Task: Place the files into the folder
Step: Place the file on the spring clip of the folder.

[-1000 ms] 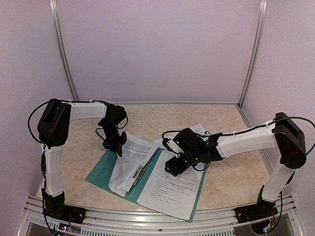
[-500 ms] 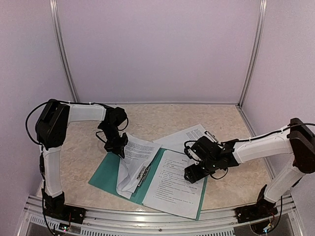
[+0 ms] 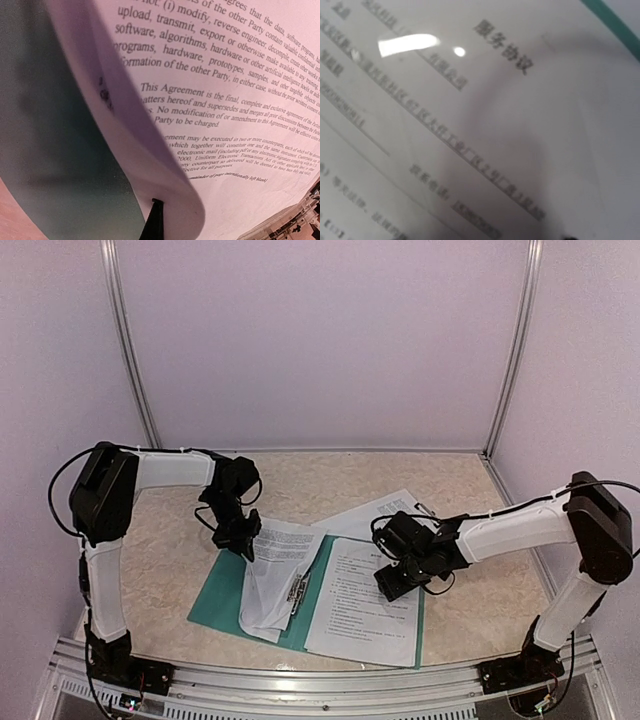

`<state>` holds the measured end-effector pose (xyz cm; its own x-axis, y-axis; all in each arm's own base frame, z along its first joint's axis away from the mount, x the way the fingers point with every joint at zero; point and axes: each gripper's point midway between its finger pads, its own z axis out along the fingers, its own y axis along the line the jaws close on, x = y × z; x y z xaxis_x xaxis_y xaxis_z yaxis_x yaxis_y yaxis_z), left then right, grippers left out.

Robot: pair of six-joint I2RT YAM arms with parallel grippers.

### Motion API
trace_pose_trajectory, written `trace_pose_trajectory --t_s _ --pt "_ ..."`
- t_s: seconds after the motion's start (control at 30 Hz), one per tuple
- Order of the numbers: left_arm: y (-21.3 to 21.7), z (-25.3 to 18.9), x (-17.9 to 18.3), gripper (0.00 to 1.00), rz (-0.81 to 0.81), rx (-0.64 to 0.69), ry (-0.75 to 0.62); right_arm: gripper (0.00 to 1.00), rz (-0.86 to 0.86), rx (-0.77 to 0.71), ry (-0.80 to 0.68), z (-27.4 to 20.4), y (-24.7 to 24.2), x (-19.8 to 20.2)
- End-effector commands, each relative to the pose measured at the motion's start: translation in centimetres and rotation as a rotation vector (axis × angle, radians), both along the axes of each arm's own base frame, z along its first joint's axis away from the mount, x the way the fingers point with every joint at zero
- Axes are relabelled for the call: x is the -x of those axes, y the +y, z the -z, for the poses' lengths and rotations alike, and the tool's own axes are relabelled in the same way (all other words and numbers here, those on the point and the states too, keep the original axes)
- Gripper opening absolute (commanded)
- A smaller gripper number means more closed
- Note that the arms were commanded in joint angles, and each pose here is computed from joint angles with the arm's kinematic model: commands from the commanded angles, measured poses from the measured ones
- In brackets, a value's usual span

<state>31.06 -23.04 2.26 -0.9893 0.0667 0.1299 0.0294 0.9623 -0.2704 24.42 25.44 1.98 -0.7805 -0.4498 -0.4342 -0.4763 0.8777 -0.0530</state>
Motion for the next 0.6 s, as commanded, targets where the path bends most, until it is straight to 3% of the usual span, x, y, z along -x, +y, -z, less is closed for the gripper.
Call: trace_pose_trajectory --t_s 0.0,0.27,0.43,0.57 --pt "-0.7 -0.9 0.5 0.0 0.037 0.013 -0.025 0.69 0.034 0.275 0.057 3.0 -6.5 0.3" --pt "-0.5 -1.1 0.2 0.0 0.041 0.007 -0.043 0.67 -0.007 0.26 0.008 1.0 -6.3 -2.0" --pt "-0.5 -1.4 -0.1 0.0 -0.002 0.023 -0.055 0.68 -0.076 0.042 -0.013 -1.5 -2.3 -1.9" --pt "-1.8 -2.1 0.2 0.0 -0.055 0.113 -0.047 0.68 -0.105 -0.121 -0.048 -4.4 0.5 -2.0"
